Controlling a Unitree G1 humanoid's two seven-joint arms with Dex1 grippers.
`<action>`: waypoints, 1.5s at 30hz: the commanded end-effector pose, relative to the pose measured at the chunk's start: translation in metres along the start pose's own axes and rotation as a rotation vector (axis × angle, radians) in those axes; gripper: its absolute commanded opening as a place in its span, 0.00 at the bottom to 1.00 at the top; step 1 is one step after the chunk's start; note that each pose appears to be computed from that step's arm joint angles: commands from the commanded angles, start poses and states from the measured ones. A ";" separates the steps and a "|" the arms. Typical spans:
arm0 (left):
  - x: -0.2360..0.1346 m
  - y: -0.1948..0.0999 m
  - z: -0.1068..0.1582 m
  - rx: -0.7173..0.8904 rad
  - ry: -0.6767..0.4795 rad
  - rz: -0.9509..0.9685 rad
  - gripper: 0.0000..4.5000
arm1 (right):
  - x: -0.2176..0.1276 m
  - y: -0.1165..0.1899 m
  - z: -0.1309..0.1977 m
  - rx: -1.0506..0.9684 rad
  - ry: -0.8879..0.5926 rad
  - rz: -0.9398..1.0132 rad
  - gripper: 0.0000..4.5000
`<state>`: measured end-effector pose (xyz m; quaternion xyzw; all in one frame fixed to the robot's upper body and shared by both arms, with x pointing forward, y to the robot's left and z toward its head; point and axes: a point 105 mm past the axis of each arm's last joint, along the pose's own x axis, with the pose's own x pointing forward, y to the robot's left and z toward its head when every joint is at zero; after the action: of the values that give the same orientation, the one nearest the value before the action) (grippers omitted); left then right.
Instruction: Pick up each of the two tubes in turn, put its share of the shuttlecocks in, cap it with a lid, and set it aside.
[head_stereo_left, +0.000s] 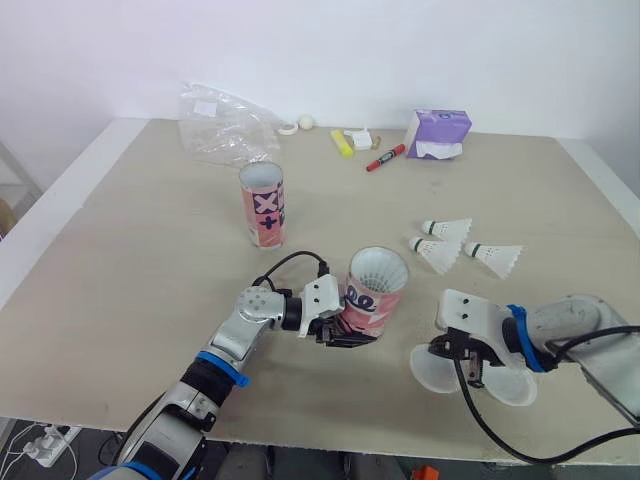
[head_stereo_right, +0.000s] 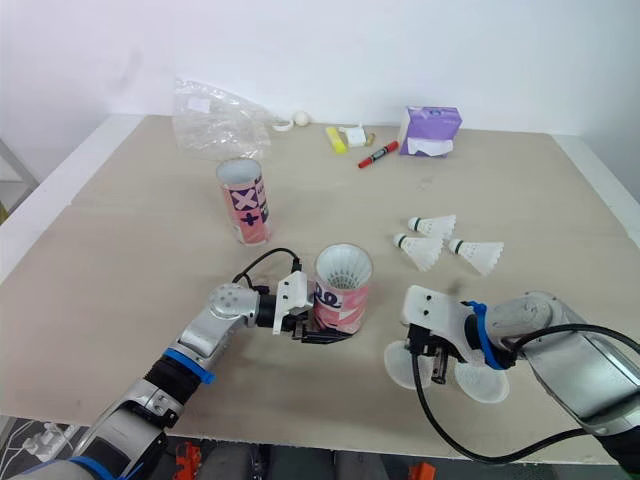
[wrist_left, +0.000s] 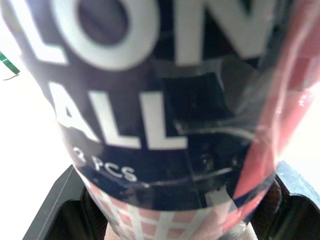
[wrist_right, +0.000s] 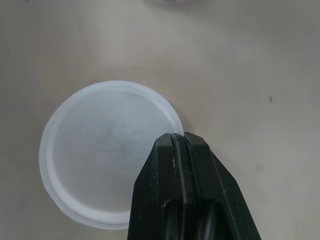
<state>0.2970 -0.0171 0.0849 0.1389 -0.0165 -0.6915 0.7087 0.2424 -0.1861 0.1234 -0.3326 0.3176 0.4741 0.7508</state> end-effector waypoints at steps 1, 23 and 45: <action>-0.002 -0.006 -0.020 -0.052 0.075 -0.015 0.71 | -0.050 -0.024 0.052 -0.140 -0.204 -0.083 0.02; 0.001 -0.008 -0.023 -0.081 0.090 -0.020 0.71 | -0.071 -0.036 0.145 -0.547 -0.379 -0.039 0.02; -0.001 -0.005 -0.022 -0.095 0.094 -0.002 0.71 | -0.061 -0.043 0.146 -0.622 -0.379 -0.064 0.02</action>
<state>0.2991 -0.0183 0.0851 0.1386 -0.0011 -0.6883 0.7121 0.2858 -0.1149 0.2576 -0.4515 0.0187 0.5824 0.6757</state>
